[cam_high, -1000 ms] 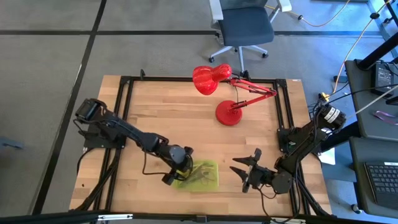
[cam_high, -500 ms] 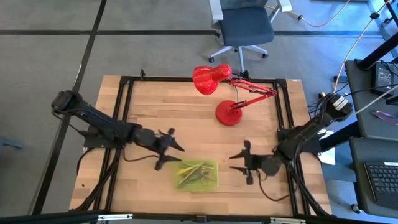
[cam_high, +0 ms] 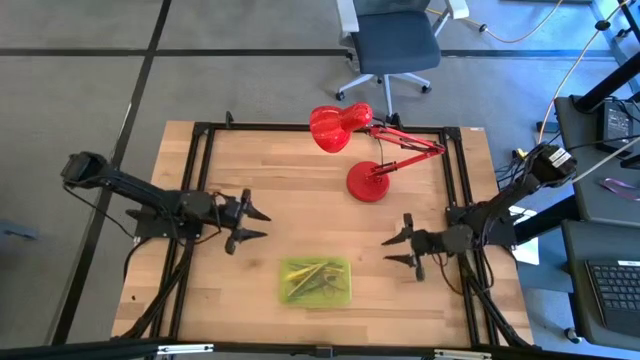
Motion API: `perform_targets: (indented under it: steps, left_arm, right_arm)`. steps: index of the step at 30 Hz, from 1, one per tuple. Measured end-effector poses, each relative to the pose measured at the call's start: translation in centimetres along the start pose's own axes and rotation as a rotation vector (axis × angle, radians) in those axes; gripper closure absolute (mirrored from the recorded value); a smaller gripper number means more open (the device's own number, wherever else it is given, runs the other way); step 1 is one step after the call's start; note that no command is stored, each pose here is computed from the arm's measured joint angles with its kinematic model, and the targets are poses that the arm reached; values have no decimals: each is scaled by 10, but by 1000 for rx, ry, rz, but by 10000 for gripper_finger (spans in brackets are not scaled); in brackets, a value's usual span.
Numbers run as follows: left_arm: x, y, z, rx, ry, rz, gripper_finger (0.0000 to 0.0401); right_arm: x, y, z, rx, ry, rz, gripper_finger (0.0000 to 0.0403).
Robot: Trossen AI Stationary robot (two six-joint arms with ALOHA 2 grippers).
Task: Pick & place school supplies into a supply box
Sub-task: Return to Home Position
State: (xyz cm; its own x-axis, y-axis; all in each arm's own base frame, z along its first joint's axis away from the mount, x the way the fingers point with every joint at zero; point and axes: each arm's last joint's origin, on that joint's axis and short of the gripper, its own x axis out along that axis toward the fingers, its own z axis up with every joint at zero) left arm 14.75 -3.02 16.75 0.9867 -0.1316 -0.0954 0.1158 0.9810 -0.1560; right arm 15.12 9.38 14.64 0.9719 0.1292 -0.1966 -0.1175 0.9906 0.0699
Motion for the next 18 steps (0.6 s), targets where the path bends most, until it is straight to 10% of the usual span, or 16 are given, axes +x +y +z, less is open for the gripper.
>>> perform_targets:
  steps: [18]
  left_arm:
    - [-34,40,2,-11,-101,168,198]
  right_arm:
    - [-20,-43,-2,35,-60,-106,226]
